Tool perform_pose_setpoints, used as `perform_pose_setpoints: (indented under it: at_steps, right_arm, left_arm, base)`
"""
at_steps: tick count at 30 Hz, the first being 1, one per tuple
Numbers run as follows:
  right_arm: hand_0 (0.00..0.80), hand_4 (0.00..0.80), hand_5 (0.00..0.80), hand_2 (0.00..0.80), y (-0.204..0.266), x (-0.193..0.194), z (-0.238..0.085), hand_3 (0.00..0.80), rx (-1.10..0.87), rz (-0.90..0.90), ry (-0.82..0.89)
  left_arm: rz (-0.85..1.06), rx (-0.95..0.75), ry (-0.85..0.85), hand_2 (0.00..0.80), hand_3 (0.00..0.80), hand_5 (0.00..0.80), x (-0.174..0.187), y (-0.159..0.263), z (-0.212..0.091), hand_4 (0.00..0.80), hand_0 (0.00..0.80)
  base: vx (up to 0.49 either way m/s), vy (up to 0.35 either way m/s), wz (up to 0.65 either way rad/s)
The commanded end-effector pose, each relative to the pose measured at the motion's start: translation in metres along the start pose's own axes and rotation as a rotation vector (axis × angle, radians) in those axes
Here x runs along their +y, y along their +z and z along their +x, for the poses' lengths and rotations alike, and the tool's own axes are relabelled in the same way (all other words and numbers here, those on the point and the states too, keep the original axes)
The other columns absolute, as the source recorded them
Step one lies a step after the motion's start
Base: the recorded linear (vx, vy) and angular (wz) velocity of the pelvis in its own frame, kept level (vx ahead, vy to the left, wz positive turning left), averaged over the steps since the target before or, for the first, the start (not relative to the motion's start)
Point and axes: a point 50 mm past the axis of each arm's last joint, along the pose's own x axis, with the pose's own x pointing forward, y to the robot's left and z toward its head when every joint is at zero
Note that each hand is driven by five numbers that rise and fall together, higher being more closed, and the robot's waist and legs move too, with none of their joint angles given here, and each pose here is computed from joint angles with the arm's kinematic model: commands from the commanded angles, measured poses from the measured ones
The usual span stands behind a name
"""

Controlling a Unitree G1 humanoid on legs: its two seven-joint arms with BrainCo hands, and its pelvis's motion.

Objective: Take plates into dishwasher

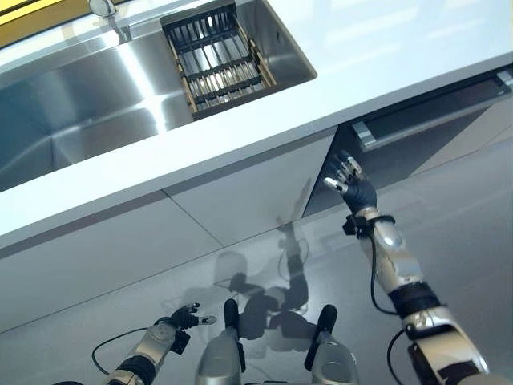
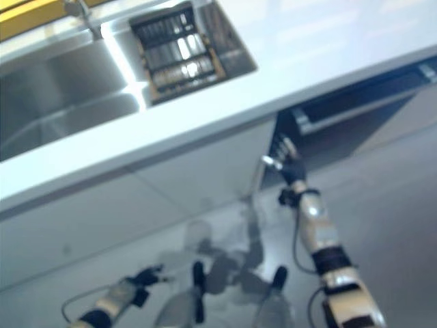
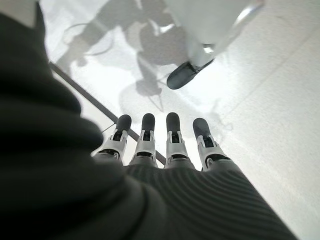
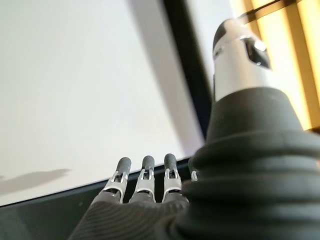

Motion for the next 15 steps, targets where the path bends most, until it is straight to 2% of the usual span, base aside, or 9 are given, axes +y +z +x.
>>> perform_pose_setpoints:
  at_steps: [1, 5, 7, 9, 15]
  right_arm:
    - [0.0, 0.0, 0.0, 0.0, -0.01, -0.025, -0.024, 0.0, 0.071, -0.234, -0.048]
    - [0.0, 0.0, 0.0, 0.0, -0.066, -0.052, -0.066, 0.0, 0.468, -0.376, -0.04]
    - [0.0, 0.0, 0.0, 0.0, -0.097, -0.057, -0.092, 0.0, 0.657, -0.279, -0.053]
    - [0.0, 0.0, 0.0, 0.0, -0.127, -0.06, -0.118, 0.0, 0.831, -0.261, -0.05]
    - [0.0, 0.0, 0.0, 0.0, -0.175, -0.055, -0.17, 0.0, 1.152, -0.233, -0.108]
  left_arm:
    - [0.033, 0.101, 0.033, 0.0, 0.0, 0.0, 0.002, -0.025, -0.003, 0.0, 0.0]
    - [-0.011, 0.14, 0.045, 0.0, 0.0, 0.0, 0.003, -0.038, -0.007, 0.0, 0.0]
    - [-0.024, 0.154, 0.041, 0.0, 0.0, 0.0, 0.004, -0.041, -0.007, 0.0, 0.0]
    - [-0.006, 0.176, 0.022, 0.0, 0.0, 0.0, 0.001, -0.045, -0.007, 0.0, 0.0]
    - [0.077, 0.24, -0.029, 0.0, 0.0, 0.0, -0.007, -0.059, -0.008, 0.0, 0.0]
  base:
    - [0.06, 0.18, 0.16]
    - [0.066, 0.161, 0.1]
    - [0.073, 0.15, 0.04]
    - [0.091, 0.187, 0.18]
    - [0.126, 0.13, 0.13]
